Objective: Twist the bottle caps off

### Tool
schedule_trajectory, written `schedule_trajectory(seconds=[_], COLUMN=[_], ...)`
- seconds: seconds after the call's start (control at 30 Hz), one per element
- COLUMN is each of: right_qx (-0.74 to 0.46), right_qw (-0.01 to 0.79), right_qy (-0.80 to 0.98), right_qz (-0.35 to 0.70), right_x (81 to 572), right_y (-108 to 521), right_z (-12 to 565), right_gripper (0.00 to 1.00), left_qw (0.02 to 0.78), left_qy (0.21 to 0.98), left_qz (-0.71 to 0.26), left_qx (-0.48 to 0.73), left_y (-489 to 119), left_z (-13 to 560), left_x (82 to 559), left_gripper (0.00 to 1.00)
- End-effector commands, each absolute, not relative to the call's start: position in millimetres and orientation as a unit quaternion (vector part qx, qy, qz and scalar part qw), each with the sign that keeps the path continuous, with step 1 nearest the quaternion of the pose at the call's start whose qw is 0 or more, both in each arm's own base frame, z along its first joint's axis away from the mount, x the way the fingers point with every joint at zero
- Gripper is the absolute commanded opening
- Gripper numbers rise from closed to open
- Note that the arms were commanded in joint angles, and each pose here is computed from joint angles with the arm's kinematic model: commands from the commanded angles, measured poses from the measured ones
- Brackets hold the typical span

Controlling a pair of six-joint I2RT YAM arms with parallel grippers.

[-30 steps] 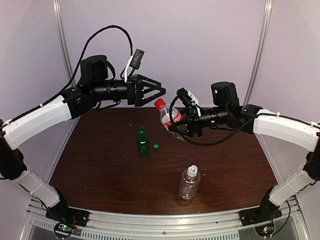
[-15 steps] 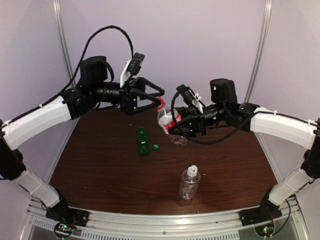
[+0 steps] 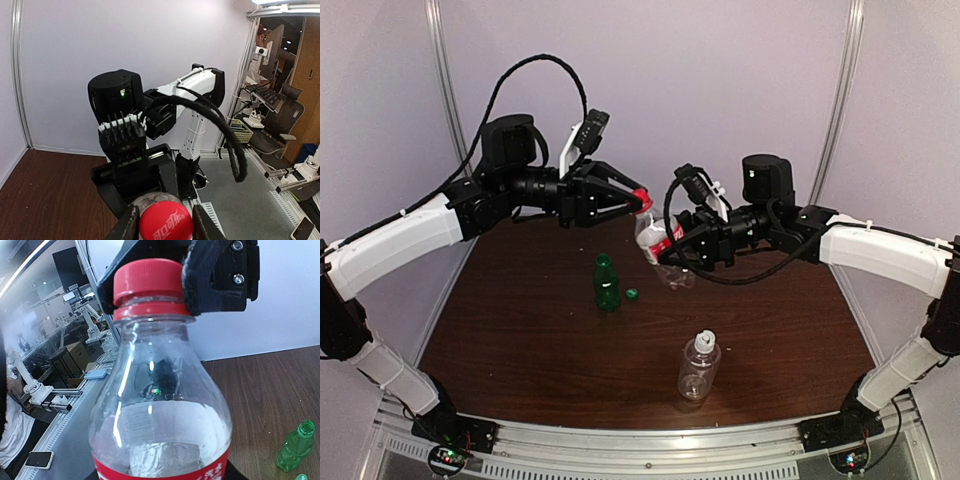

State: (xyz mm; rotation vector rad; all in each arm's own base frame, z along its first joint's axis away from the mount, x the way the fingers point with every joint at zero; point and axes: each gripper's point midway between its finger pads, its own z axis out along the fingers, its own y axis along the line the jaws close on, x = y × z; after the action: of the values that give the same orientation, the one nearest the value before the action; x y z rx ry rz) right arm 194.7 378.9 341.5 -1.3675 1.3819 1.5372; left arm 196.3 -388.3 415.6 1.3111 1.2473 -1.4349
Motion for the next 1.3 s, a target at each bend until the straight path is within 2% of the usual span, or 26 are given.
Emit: schedule_trajectory(seconds=[0.0,0.2,0.4,0.67,0.83,1.17,1.27], right_qx=[-0.524,-0.501,-0.436,-0.364,-0.373,-0.454,-0.472], right_qw=[0.337,0.375,0.468,0.562,0.566,0.503,0.484], right_qy=[0.518,0.569,0.65,0.682,0.676,0.628,0.609], right_qz=[0.587,0.533,0.41,0.293,0.291,0.383,0.416], right_x=[199,224,278,319,316,274,261], right_y=[378,377,365,339,340,362,364], right_z=[350,340,330,326,324,321,325], right_gripper=[0.47,0.45,0.46,0.45,0.45,0.46,0.46], left_qw=[0.425,0.446,0.494,0.505,0.505,0.52,0.517], left_qy=[0.473,0.501,0.615,0.692,0.687,0.618,0.595], left_qz=[-0.567,-0.556,-0.511,-0.484,-0.483,-0.513,-0.519], left_qx=[0.524,0.491,0.34,0.176,0.197,0.291,0.33], left_y=[-385,-385,-379,-367,-376,-377,-377], left_z=[428,434,440,419,416,434,436], left_x=[196,210,268,313,316,292,279], left_gripper=[0.32,0.13,0.12,0.12,0.25,0.68,0.78])
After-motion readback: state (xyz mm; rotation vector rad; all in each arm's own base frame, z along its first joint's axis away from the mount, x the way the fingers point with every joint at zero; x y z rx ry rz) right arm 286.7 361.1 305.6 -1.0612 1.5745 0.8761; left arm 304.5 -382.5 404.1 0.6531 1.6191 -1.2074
